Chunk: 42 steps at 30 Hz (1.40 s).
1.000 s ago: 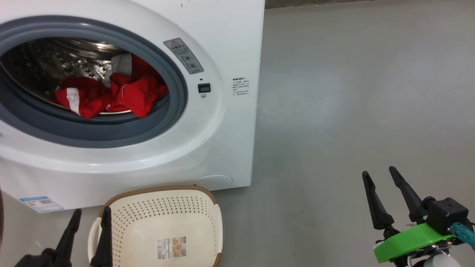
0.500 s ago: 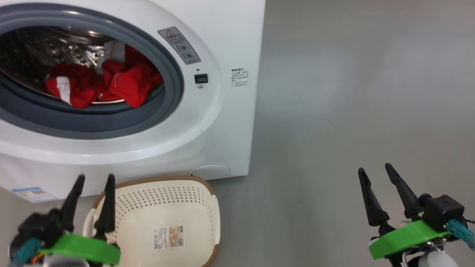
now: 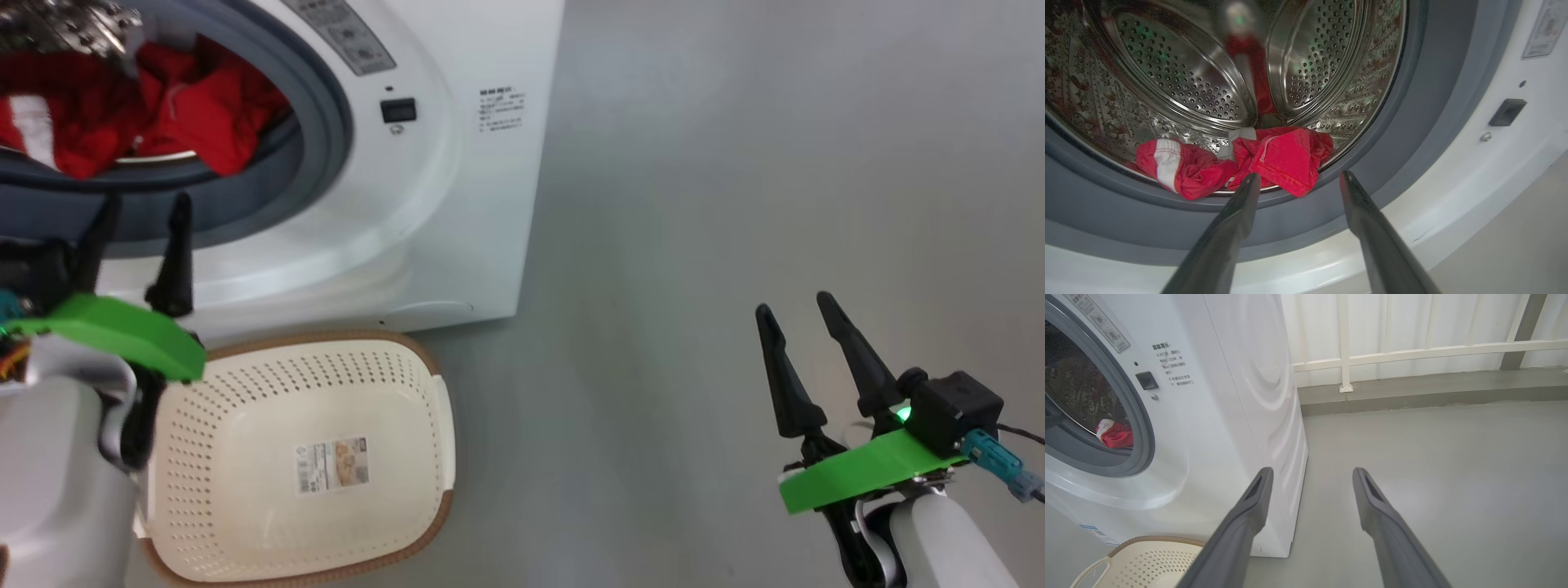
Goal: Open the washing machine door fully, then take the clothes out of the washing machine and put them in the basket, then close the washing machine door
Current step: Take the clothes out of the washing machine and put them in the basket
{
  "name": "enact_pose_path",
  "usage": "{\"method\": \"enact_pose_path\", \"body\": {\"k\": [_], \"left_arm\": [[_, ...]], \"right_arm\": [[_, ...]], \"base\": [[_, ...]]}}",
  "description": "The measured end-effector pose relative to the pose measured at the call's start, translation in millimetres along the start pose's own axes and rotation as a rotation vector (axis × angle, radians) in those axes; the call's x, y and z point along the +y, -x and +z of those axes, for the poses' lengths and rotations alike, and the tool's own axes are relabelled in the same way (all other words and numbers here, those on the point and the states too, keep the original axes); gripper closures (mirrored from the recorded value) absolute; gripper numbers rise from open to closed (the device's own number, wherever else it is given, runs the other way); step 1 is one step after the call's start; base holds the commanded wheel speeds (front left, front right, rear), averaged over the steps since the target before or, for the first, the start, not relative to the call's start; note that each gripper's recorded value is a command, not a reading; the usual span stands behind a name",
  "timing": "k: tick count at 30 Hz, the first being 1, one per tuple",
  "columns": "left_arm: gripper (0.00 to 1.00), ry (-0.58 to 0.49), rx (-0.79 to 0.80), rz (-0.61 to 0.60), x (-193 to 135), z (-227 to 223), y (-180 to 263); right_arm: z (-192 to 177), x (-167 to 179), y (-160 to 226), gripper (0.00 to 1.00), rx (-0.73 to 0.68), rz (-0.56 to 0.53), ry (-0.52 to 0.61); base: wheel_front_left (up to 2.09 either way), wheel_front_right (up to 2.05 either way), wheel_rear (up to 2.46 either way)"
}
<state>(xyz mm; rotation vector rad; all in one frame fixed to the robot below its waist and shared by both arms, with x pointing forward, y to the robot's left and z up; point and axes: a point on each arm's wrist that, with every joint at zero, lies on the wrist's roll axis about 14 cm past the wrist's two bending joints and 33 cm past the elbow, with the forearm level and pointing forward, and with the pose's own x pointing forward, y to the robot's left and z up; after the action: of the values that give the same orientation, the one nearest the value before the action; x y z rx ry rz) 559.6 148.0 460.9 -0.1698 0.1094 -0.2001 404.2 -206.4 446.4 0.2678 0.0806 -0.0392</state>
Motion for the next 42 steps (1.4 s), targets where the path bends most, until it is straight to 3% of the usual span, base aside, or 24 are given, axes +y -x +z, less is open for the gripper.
{"method": "enact_pose_path", "body": {"k": [7,13,22,34,35,36,38,42], "left_arm": [[0.00,-0.016,0.120,0.001,10.1,-26.3,-44.8],[0.00,-0.034,0.178,-0.039,0.0,-42.8,-76.4],[0.00,-0.067,0.227,-0.085,-10.3,-60.2,-102.1],[0.00,-0.109,0.263,-0.066,1.6,-73.2,-119.4],[0.12,-0.109,0.265,-0.065,1.3,-73.7,-119.9],[0.51,-0.109,0.265,-0.065,1.3,-73.7,-119.9],[1.00,-0.112,0.273,-0.063,1.7,-75.3,-119.2],[1.00,-0.111,0.272,-0.054,4.3,-74.1,-116.6]], "right_arm": [[-10.9,-3.0,-18.0,0.00,0.017,-0.017,-0.004],[-18.8,-11.6,-28.1,0.00,0.035,-0.036,0.013],[-33.3,-17.9,-28.4,0.00,0.075,-0.053,0.022],[-34.9,-23.2,-29.9,0.00,0.080,-0.066,0.019],[-34.6,-23.5,-29.5,0.00,0.080,-0.067,0.018],[-34.6,-23.5,-29.5,0.00,0.080,-0.067,0.018],[-33.4,-23.9,-29.1,0.00,0.077,-0.069,0.018],[-30.3,-23.0,-29.0,0.00,0.068,-0.067,0.017]], "base": [[0.00,0.00,0.00],[0.00,0.00,0.00],[0.00,0.00,0.00],[0.00,0.00,0.00],[0.00,0.00,0.00],[0.00,0.00,0.00],[0.00,0.00,0.00],[0.00,0.00,0.00]]}}
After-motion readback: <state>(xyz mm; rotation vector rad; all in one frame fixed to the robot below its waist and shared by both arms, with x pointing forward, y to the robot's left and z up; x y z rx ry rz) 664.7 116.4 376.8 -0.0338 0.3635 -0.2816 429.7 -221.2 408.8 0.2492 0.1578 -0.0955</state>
